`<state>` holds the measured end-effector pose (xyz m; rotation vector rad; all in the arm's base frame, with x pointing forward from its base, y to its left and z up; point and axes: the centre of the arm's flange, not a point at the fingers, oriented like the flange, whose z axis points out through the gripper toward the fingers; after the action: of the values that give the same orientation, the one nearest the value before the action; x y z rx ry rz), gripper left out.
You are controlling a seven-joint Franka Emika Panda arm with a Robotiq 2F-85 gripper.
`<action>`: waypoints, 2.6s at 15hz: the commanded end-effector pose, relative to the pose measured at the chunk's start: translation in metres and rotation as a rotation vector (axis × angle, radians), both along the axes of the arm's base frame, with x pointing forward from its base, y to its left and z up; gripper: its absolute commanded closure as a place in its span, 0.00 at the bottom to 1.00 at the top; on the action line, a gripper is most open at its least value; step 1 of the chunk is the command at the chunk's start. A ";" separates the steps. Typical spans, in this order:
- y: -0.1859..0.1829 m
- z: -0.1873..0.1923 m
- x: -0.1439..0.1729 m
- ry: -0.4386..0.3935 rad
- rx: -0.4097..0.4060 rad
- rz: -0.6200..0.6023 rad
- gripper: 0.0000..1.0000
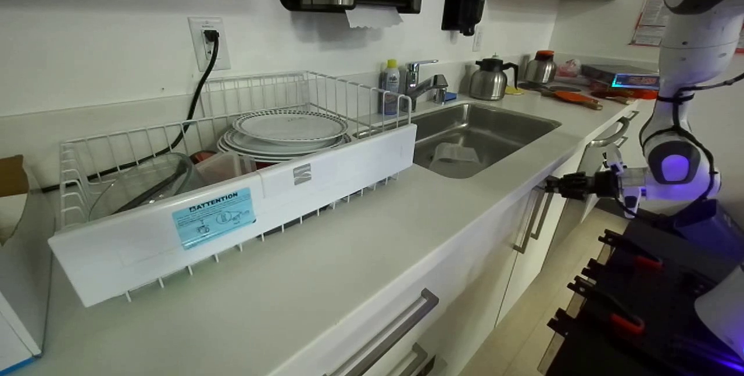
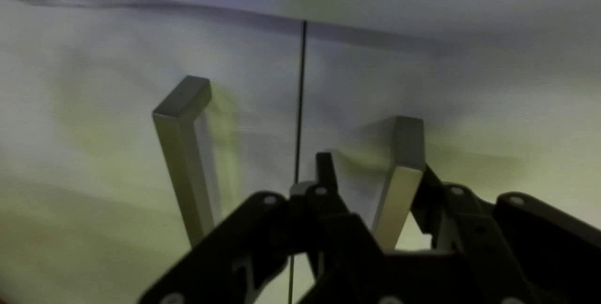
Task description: Open the bottom right cupboard door
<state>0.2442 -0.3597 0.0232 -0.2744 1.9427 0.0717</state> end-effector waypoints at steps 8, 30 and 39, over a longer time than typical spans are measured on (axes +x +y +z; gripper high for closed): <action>-0.013 0.027 -0.026 -0.020 -0.047 -0.032 0.96; -0.172 0.055 -0.162 0.121 0.019 0.321 0.96; -0.255 0.081 -0.230 0.183 0.001 0.363 0.96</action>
<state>0.0032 -0.5494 0.0708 -0.6863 2.0835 0.3702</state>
